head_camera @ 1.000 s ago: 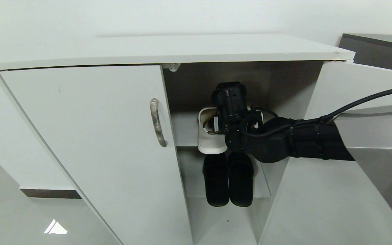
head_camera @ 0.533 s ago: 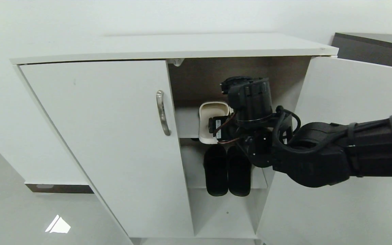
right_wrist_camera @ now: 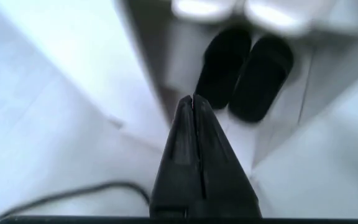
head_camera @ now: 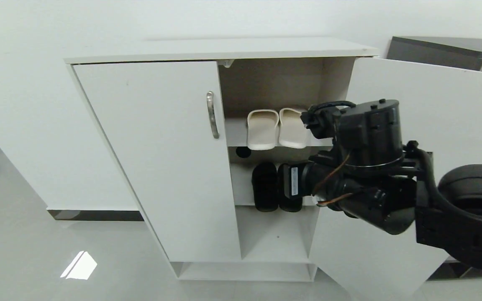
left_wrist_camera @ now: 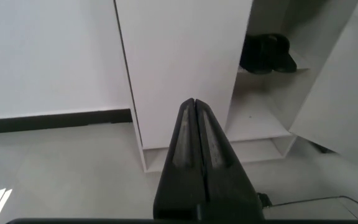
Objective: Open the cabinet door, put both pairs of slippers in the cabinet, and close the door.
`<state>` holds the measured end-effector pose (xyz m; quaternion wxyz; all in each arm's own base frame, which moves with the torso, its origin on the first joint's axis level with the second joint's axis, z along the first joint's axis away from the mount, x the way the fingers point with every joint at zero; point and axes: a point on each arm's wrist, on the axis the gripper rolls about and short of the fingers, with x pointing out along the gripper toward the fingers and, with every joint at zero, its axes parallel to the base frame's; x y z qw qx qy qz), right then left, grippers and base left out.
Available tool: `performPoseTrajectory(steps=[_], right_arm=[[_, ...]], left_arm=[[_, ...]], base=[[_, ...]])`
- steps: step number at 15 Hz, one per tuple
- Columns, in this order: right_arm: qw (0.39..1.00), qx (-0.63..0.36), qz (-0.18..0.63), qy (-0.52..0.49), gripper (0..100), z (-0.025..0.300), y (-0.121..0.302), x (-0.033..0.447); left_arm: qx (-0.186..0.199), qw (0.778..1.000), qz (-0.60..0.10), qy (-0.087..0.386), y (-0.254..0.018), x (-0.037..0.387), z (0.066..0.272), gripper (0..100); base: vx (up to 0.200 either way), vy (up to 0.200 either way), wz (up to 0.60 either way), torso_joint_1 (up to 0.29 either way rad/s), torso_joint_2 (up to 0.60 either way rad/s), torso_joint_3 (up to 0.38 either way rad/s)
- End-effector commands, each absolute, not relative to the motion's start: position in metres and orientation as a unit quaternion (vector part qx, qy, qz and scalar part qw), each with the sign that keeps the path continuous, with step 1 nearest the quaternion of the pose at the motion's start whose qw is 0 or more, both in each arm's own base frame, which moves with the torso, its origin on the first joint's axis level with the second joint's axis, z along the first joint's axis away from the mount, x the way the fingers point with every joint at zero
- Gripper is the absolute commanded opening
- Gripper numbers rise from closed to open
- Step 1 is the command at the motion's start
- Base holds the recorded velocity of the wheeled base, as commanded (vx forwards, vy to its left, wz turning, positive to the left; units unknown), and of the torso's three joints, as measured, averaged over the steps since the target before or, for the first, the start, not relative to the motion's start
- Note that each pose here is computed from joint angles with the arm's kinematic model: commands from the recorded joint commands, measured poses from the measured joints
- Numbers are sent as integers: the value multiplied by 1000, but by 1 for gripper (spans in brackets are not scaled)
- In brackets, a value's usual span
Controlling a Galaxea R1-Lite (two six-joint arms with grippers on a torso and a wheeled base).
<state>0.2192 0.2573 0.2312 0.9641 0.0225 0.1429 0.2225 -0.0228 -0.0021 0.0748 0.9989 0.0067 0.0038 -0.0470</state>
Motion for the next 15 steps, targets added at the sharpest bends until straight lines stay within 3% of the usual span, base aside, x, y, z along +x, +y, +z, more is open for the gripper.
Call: performPoseTrajectory(steps=[1, 6, 9, 15], right_arm=[[956, 25, 257, 137, 0, 231, 236, 189], [925, 44, 345, 153, 0, 191, 204, 170], [924, 48, 352, 143, 0, 184, 203, 167], [910, 47, 381, 154, 0, 179, 192, 166]], left_arm=[[7, 999, -47, 4, -2, -23, 75, 0], [7, 999, -47, 4, -2, -23, 75, 0], [7, 999, -47, 4, -2, -23, 75, 0], [7, 999, -47, 4, -2, -23, 75, 0]], base=[[-200, 0, 0, 7, 2, -2], [-200, 0, 0, 1, 4, 1], [-200, 0, 0, -2, 5, 4], [0, 0, 0, 0, 0, 0]])
